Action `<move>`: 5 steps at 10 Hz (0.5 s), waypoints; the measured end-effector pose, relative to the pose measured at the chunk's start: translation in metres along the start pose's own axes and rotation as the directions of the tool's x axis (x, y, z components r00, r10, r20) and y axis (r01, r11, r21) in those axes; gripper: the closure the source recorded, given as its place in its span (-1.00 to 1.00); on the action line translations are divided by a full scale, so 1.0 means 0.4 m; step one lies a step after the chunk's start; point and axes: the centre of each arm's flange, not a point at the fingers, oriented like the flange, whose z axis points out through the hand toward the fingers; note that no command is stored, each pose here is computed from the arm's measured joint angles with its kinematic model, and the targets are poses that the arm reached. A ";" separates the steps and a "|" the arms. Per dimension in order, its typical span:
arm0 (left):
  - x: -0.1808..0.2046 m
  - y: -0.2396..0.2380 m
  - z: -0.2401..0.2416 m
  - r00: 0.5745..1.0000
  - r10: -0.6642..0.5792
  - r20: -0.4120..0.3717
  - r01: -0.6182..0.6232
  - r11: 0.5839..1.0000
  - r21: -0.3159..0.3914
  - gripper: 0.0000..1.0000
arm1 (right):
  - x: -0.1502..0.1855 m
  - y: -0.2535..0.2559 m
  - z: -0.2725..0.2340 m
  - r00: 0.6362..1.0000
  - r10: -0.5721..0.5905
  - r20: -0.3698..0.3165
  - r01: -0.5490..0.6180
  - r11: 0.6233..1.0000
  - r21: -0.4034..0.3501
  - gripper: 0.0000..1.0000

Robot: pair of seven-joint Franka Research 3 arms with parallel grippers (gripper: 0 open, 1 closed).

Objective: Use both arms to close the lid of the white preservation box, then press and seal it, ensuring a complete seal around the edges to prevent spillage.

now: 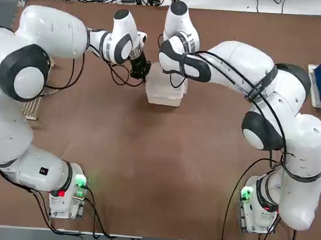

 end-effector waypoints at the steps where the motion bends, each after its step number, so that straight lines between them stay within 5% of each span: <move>1: 0.000 0.000 0.000 1.000 0.000 0.000 0.000 1.000 0.000 0.98 | 0.000 0.000 0.000 1.000 0.000 0.000 0.000 1.000 0.000 0.82; 5: -0.002 0.005 -0.002 1.000 -0.019 -0.006 0.019 1.000 -0.007 0.98 | 0.000 0.000 0.000 1.000 0.000 -0.001 0.000 1.000 -0.002 0.82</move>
